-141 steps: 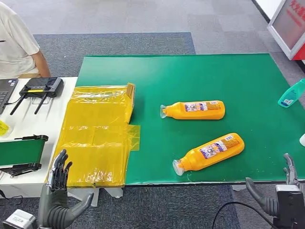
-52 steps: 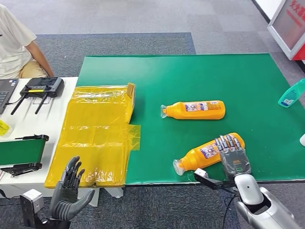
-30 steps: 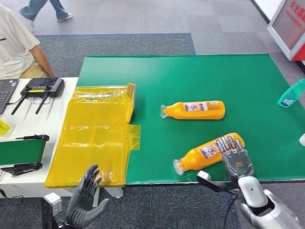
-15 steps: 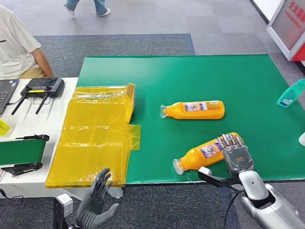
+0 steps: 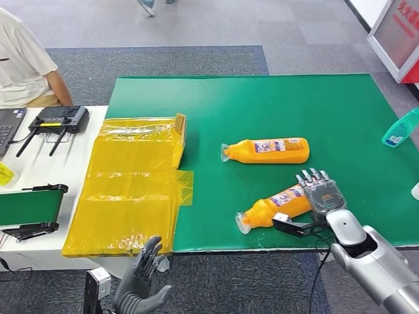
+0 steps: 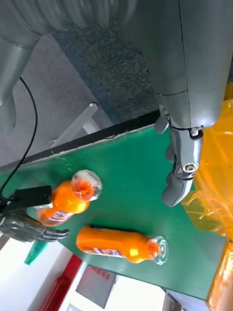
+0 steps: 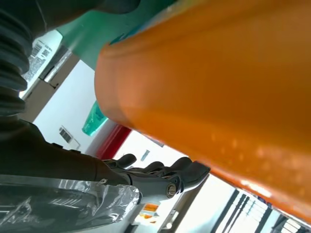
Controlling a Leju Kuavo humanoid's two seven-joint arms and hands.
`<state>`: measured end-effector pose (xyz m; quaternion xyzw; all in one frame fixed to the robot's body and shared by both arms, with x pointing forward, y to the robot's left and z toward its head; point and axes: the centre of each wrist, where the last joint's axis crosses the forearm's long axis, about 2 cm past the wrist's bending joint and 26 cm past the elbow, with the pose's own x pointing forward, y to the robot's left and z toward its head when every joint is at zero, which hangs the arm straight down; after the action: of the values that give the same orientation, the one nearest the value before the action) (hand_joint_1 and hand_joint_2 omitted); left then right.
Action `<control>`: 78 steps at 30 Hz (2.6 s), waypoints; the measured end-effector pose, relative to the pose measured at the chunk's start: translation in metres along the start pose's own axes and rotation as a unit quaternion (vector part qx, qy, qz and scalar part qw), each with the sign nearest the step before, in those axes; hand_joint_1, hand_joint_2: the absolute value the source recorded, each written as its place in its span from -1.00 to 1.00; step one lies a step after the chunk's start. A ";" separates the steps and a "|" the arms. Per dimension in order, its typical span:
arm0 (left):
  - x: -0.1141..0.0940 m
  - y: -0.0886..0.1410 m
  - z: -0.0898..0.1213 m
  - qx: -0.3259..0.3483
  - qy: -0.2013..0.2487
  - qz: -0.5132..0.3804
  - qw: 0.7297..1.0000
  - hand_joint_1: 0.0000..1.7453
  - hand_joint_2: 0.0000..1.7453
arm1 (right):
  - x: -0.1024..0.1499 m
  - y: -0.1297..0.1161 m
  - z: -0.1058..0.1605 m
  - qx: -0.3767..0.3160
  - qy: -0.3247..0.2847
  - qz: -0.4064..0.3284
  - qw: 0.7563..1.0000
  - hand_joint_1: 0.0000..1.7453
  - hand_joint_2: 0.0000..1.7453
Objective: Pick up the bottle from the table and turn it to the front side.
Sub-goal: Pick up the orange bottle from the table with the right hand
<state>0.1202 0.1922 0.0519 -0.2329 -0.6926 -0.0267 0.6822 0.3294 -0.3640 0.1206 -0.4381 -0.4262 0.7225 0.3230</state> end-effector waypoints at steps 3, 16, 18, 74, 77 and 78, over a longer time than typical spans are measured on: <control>-0.002 -0.002 -0.001 -0.008 0.002 0.002 1.000 -1.00 1.00 | 0.000 -0.002 -0.005 0.005 -0.010 0.005 1.000 -1.00 1.00; -0.006 -0.005 -0.003 -0.021 0.009 0.002 1.000 -1.00 1.00 | 0.002 -0.002 -0.015 0.014 -0.032 0.018 0.999 -1.00 1.00; -0.006 -0.005 -0.002 -0.021 0.009 0.002 1.000 -1.00 1.00 | 0.004 -0.001 -0.015 0.015 -0.038 0.020 0.999 -1.00 1.00; 0.054 -0.005 -0.051 -0.029 -0.127 -0.203 0.971 -1.00 1.00 | 0.166 -0.062 0.037 -0.357 -0.056 -0.257 0.896 1.00 1.00; 0.061 -0.009 -0.057 -0.029 -0.147 -0.226 0.962 -1.00 1.00 | 0.172 -0.073 0.038 -0.375 -0.058 -0.296 0.877 1.00 1.00; 0.064 -0.011 -0.059 -0.029 -0.153 -0.233 0.960 -1.00 1.00 | 0.174 -0.076 0.039 -0.379 -0.060 -0.307 0.871 1.00 1.00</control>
<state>0.1737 0.1802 0.1199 -0.0859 -0.8229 -0.1691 0.5355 0.2304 -0.1984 0.1362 -0.3303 -0.7990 0.3944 0.3114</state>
